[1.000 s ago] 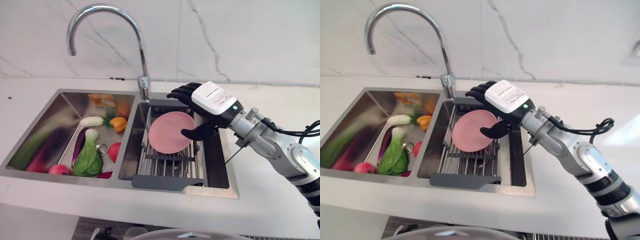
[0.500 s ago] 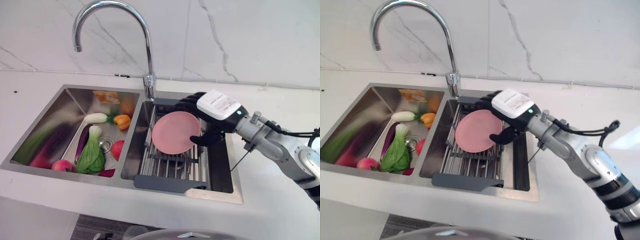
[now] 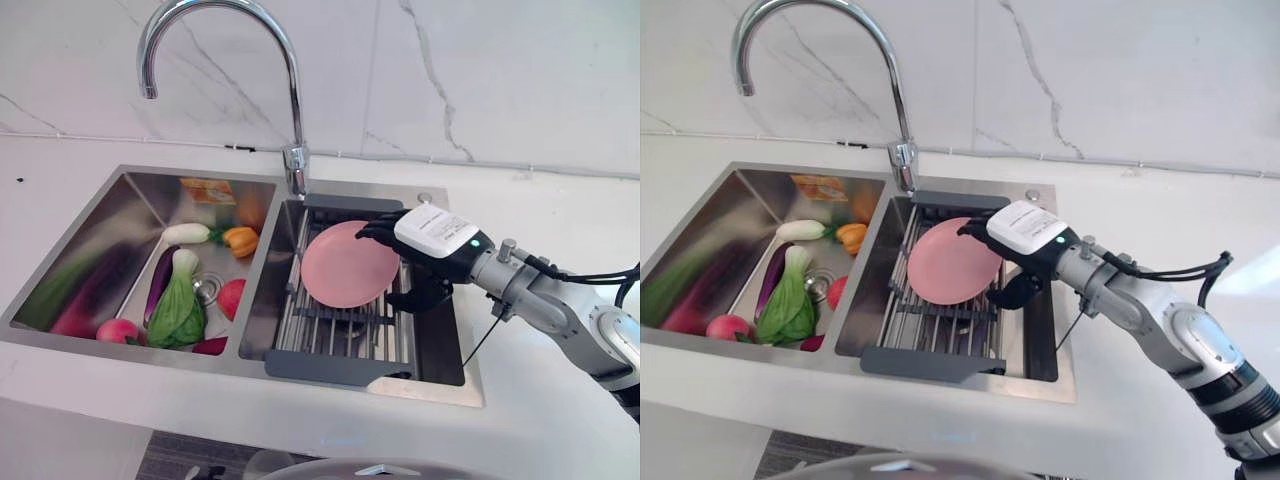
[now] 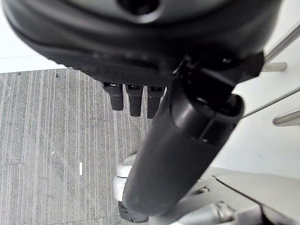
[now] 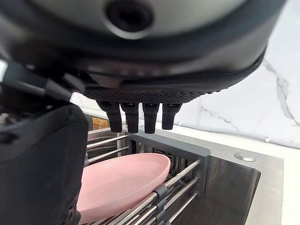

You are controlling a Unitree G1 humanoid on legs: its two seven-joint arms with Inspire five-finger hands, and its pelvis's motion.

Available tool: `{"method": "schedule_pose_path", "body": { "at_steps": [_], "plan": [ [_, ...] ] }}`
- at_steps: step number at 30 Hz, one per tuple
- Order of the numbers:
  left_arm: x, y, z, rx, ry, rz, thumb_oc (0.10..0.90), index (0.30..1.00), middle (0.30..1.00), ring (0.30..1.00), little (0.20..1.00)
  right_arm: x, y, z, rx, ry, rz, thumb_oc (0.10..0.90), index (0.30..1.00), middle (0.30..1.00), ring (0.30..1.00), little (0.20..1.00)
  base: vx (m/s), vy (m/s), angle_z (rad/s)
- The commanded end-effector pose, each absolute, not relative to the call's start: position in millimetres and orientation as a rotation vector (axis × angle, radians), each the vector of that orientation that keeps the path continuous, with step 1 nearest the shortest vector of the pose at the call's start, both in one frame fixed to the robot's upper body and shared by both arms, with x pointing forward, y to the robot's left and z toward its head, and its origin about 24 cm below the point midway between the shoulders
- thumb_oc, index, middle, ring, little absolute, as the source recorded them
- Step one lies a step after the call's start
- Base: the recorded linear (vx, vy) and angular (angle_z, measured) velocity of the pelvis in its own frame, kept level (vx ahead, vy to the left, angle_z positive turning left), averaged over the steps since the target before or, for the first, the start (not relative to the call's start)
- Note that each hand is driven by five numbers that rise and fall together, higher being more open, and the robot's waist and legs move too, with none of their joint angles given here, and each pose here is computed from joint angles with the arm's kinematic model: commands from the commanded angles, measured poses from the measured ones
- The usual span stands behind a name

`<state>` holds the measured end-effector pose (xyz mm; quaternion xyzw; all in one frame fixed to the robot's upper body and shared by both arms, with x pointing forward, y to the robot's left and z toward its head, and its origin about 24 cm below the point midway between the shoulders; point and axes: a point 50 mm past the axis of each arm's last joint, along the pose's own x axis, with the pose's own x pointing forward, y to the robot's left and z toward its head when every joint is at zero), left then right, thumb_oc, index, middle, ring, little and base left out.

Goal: Place the dishes in the dishwasher.

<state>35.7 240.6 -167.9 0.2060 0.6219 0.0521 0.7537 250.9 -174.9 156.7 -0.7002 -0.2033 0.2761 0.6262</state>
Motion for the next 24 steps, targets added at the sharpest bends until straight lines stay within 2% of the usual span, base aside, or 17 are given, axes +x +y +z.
{"method": "schedule_pose_path", "body": {
  "at_steps": [1,10,24],
  "plan": [
    [53,245,-166,0.473,1.33,0.105,0.8,0.9,0.9,0.9,0.9,244,-162,188,-1.592,-0.65,0.559,0.8,0.9,0.9,0.9,0.9,0.0,0.0,0.0],
    [54,246,-166,0.469,1.335,0.129,0.8,0.9,0.9,0.9,0.9,257,-162,177,-1.63,-0.616,0.46,0.8,0.9,0.9,0.9,0.9,-0.01,0.008,0.16],
    [58,242,-166,0.429,1.334,0.148,0.8,0.9,0.9,0.9,0.9,257,-179,139,-1.798,-0.463,0.468,0.8,0.9,0.9,0.9,0.9,-0.01,-0.002,0.06]
  ]
}}
